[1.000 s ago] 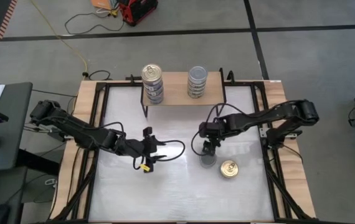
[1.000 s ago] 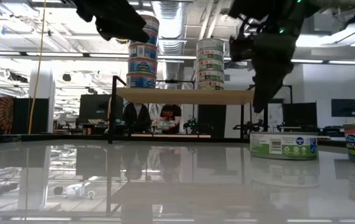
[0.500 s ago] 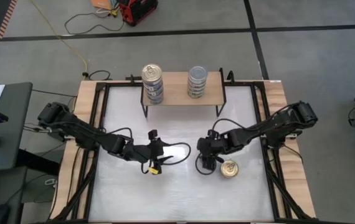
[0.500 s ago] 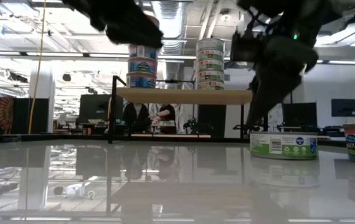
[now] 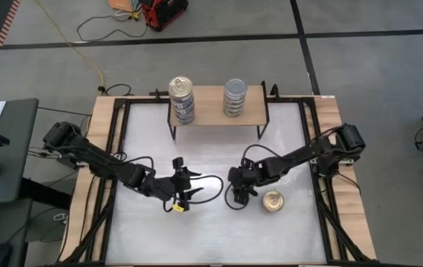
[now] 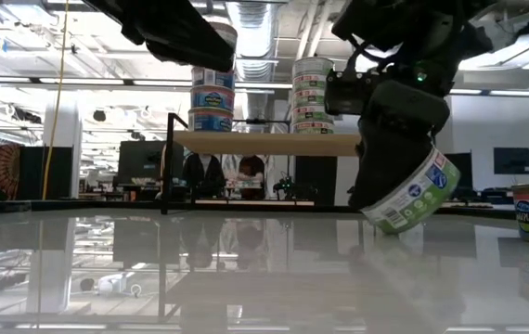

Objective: Stack canned seafood by type on shelf
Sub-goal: Stack the green tuna can on top of the other green tuna cans on the shelf

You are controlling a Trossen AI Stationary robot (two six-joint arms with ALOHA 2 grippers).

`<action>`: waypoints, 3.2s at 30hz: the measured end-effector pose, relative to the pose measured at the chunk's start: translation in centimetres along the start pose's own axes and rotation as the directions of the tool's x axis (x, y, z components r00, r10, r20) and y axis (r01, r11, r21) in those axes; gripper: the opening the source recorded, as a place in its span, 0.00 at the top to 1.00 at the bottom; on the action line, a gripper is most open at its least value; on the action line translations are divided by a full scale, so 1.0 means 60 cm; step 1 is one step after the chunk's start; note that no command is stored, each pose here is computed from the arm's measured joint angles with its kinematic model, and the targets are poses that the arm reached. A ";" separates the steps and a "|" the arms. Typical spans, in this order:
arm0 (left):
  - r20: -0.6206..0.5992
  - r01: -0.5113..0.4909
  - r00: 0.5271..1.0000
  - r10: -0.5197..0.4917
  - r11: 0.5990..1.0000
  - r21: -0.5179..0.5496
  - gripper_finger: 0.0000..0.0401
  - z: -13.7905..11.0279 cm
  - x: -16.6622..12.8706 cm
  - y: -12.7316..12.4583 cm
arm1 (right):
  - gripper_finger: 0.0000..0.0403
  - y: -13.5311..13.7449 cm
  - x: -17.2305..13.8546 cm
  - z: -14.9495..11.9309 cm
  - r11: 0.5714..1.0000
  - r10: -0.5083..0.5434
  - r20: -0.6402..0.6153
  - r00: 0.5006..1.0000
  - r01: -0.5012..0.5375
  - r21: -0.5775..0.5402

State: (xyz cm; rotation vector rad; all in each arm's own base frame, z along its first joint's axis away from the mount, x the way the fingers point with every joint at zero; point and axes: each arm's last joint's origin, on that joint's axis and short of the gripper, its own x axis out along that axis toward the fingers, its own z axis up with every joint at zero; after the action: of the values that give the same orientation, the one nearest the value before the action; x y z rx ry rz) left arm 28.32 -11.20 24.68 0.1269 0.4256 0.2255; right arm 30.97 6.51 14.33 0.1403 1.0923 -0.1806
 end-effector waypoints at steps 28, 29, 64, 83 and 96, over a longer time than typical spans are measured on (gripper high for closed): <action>-0.006 -0.034 0.999 0.034 0.999 0.016 0.46 -0.002 0.000 0.002 | 0.33 -0.038 0.025 0.091 0.993 -0.062 -0.316 0.947 0.027 -0.113; -0.006 -0.034 0.999 0.034 0.999 0.016 0.46 -0.002 0.000 0.002 | 0.33 -0.042 0.022 0.092 0.993 -0.068 -0.330 0.941 0.031 -0.115; 0.023 -0.004 1.000 0.004 1.000 -0.001 0.46 0.004 -0.002 -0.003 | 0.33 0.039 -0.025 0.055 0.991 -0.054 -0.336 0.940 0.010 -0.132; 0.033 0.004 0.999 -0.004 1.000 -0.018 0.46 0.013 -0.017 0.006 | 0.33 0.037 0.010 0.065 0.991 -0.055 -0.328 0.943 0.013 -0.130; 0.018 0.050 0.999 -0.050 0.999 -0.021 0.46 0.011 -0.018 0.003 | 0.33 0.019 -0.091 0.110 0.991 -0.135 -0.320 0.938 0.127 -0.045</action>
State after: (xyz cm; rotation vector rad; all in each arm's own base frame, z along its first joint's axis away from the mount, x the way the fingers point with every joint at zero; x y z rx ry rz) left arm 27.61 -11.30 25.73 0.0973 0.4082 0.1797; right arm 34.53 6.72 22.23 0.0761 1.4318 -0.2707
